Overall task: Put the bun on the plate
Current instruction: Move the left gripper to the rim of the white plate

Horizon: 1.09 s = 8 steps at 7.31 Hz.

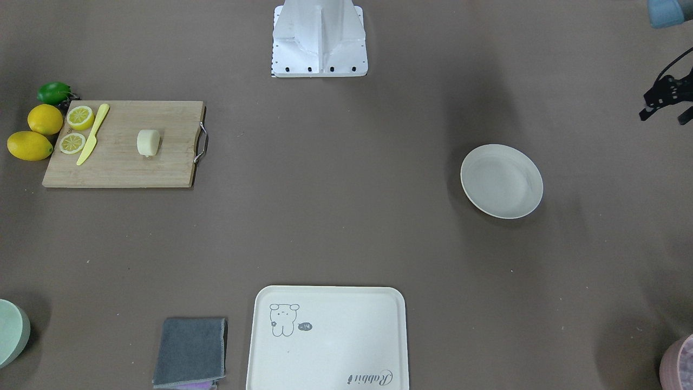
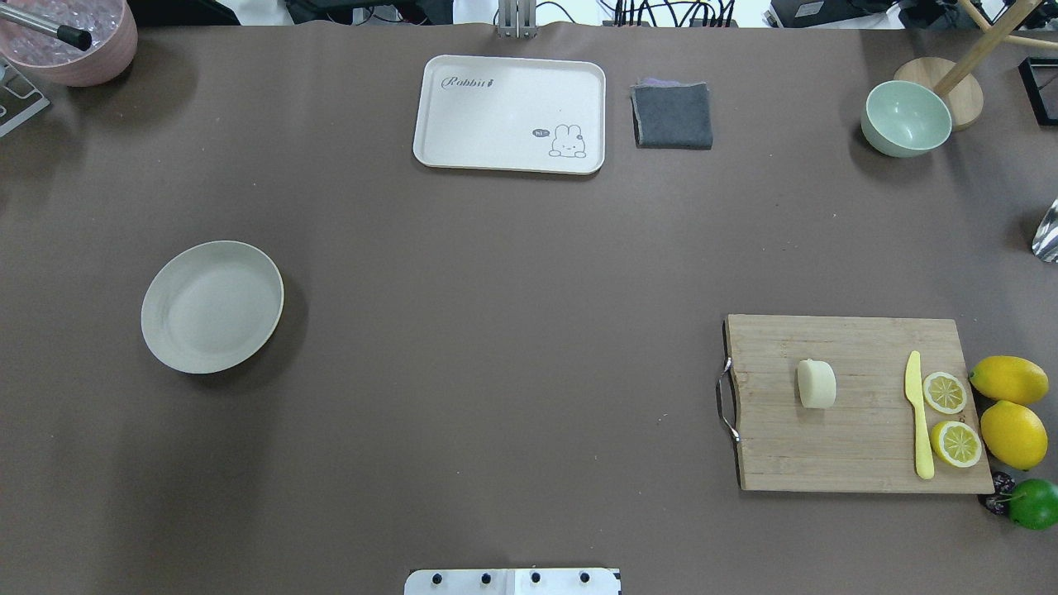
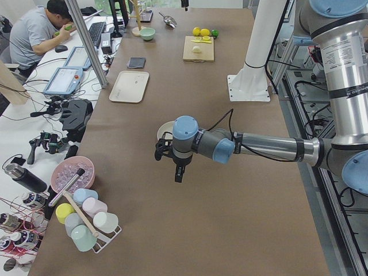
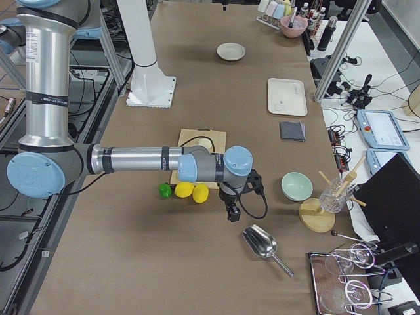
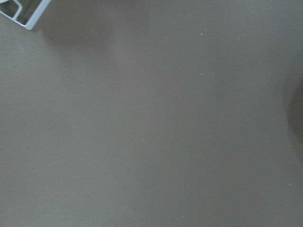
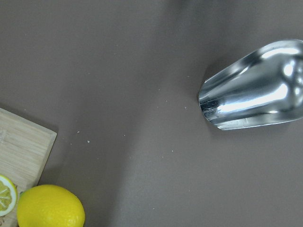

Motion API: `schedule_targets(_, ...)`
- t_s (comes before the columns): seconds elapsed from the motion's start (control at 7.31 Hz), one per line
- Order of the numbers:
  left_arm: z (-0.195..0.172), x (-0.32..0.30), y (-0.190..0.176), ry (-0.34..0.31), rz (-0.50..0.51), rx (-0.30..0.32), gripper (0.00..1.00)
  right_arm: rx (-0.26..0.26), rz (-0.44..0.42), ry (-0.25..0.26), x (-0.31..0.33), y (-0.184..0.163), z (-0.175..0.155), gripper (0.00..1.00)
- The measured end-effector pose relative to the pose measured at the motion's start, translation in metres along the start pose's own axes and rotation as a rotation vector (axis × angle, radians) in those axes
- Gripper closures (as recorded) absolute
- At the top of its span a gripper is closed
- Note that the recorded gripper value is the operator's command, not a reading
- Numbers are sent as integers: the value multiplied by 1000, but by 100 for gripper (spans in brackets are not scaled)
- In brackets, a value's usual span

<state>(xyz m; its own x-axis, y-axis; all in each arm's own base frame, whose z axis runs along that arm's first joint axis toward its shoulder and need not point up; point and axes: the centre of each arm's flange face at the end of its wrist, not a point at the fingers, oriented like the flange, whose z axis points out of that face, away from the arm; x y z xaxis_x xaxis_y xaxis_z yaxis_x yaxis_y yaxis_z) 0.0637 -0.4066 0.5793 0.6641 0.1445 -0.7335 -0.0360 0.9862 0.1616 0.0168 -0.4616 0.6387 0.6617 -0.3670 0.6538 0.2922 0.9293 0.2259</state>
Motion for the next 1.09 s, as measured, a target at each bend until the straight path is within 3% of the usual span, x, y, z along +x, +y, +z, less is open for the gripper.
schedule_targets(0.41, 62, 70, -27, 32, -31, -25, 23, 10, -3, -41, -5, -1, 0, 0)
schedule_targets(1.09, 125, 150, -66, 59, -91, -62, 31, 9, 0, -48, -7, -1, 2, 0)
